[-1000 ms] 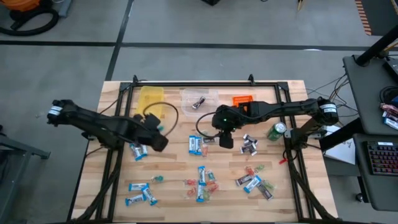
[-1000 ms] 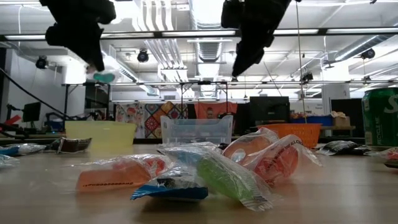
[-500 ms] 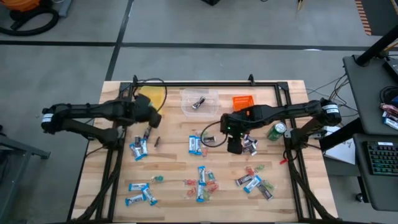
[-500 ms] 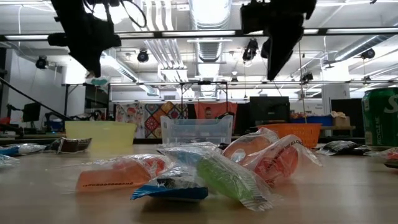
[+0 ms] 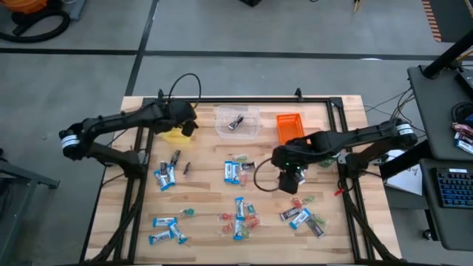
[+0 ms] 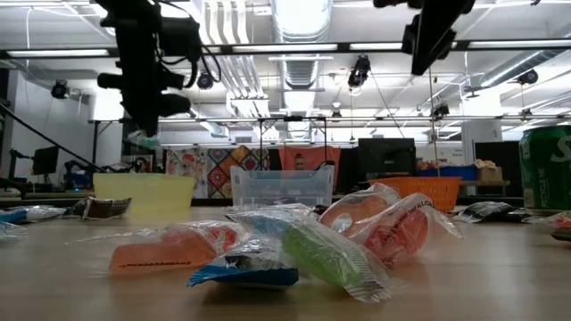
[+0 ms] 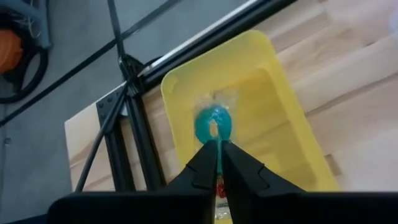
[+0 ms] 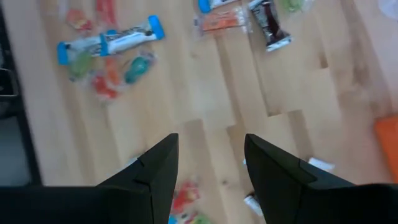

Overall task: Organize candy in baskets
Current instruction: Put the blue gummy into the yellow bin, then put the red gummy into the yellow bin

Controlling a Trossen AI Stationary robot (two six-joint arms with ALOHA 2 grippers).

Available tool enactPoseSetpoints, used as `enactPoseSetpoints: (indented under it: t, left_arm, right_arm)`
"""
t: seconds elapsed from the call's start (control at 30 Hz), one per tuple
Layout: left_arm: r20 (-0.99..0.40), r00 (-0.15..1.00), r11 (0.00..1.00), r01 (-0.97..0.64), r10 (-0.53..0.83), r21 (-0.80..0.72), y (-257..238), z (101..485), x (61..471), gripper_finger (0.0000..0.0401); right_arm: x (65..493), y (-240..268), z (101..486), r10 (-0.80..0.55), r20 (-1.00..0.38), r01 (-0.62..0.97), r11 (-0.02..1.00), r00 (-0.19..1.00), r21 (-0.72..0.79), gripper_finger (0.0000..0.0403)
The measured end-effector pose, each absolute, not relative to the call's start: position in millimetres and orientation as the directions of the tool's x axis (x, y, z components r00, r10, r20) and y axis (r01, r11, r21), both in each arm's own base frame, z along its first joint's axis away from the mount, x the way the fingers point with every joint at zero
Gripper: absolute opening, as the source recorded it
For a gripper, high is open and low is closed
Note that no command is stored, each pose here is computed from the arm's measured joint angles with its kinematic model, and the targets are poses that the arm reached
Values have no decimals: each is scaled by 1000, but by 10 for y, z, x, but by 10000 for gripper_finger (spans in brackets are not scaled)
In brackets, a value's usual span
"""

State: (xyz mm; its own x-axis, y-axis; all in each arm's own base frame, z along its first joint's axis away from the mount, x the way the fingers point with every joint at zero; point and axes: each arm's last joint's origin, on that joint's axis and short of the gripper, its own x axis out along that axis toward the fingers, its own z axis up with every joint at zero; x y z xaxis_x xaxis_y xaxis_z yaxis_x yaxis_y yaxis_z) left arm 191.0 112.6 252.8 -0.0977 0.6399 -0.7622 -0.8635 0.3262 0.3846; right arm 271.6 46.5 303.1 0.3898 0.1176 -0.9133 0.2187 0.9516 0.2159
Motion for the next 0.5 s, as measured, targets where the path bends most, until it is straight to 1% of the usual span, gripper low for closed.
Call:
enactPoseSetpoints:
  t: [0.13, 0.33, 0.4, 0.5]
  left_arm:
    - [-769, -130, 359, -827, 626, 432, 1165, 2422, 1983, 37]
    - [-772, -150, 377, -805, 618, 458, 1201, 2322, 2057, 91]
    - [-781, -136, 393, -803, 610, 447, 1176, 2320, 2071, 102]
    - [-807, -66, 451, -801, 586, 393, 1067, 2357, 2110, 110]
  right_arm:
    - [2672, 548, 3068, 127, -907, 240, 941, 402, 238, 176]
    - [2626, 693, 3046, 105, -911, 249, 944, 399, 218, 176]
    - [2609, 735, 3015, 103, -915, 265, 939, 391, 219, 176]
    - [2571, 793, 2926, 76, -925, 312, 928, 372, 202, 176]
